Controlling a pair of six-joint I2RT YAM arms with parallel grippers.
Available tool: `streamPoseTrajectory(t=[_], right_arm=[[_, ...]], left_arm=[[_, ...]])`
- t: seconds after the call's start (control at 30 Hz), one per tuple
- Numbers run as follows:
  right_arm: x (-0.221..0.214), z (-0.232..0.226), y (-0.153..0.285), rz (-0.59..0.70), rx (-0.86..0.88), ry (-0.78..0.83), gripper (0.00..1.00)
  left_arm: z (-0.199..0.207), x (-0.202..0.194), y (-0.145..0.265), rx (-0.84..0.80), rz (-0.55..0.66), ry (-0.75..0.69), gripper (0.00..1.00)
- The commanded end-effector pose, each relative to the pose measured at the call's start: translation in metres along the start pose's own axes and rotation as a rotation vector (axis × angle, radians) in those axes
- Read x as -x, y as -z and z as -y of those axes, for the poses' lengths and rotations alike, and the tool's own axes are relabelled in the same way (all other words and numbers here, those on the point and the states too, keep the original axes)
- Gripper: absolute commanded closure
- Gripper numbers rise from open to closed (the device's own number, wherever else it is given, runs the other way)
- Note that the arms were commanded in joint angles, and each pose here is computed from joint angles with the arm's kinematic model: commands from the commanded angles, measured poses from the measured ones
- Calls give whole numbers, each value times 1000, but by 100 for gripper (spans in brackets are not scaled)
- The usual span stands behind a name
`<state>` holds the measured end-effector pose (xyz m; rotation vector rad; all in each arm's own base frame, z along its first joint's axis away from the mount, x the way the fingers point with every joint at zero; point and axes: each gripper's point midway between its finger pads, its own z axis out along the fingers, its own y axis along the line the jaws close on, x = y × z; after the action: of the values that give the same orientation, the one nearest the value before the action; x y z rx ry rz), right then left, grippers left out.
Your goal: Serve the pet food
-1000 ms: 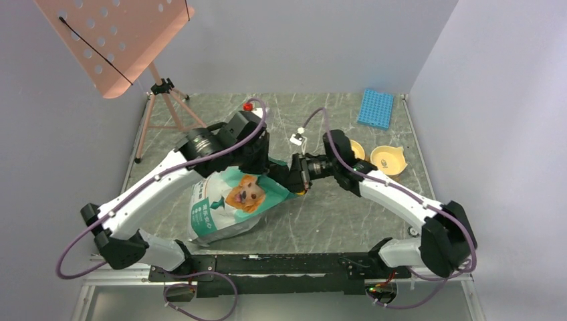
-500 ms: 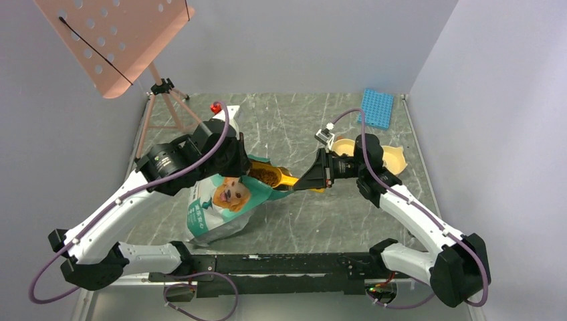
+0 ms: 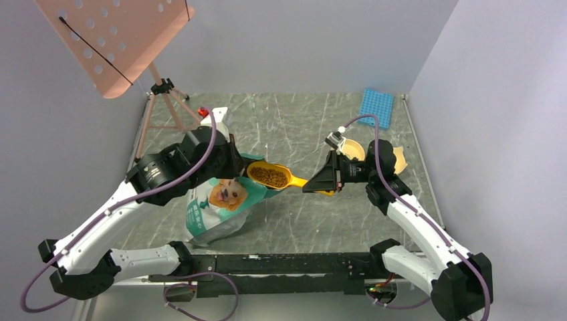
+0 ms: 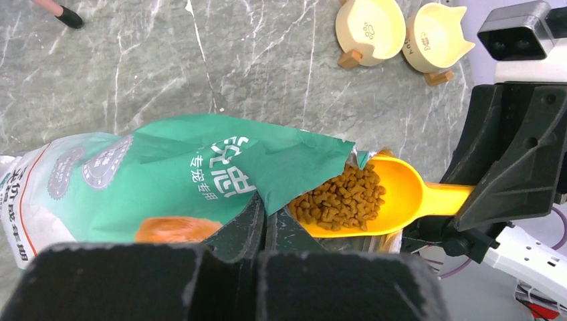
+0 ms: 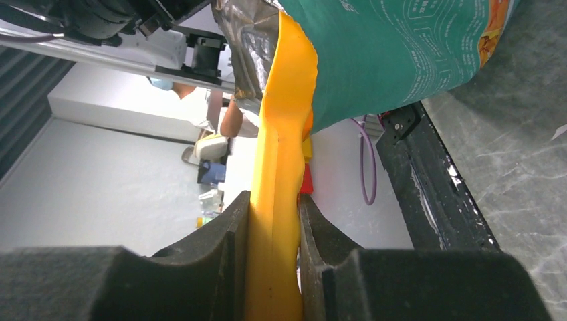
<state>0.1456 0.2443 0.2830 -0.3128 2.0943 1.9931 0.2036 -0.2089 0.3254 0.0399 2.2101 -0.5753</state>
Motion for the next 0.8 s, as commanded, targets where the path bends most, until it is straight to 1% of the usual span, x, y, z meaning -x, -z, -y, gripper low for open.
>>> streamPoseTrajectory(t=[0.0,0.23,0.37,0.4,0.53,0.6,0.67,0.7,0.77], right_arm=[[10,-8,0,44,18,16,100],[17,-19,7,54,4,42,100],[23,-19,6,90,24,20,100],[26,-21,3,95,51,9,100],[27,-32,3,73,136,-25,100],[24,-32,5,74,110,-16,100],[27,-19,2,86,46,-35,100],[28,-14,-2,79,41,-48,100],[31,-18,-6,49,94,-81,100]], left_arm=[[5,22,13,-56,117,38,100],[7,17,7,-63,98,33,100],[-10,19,11,17,121,58,100],[-16,19,12,46,124,63,100],[-24,20,10,108,123,77,100],[-20,21,7,109,117,81,100],[-20,22,4,122,115,90,100],[-21,23,4,134,117,98,100],[-24,25,5,155,123,101,100]])
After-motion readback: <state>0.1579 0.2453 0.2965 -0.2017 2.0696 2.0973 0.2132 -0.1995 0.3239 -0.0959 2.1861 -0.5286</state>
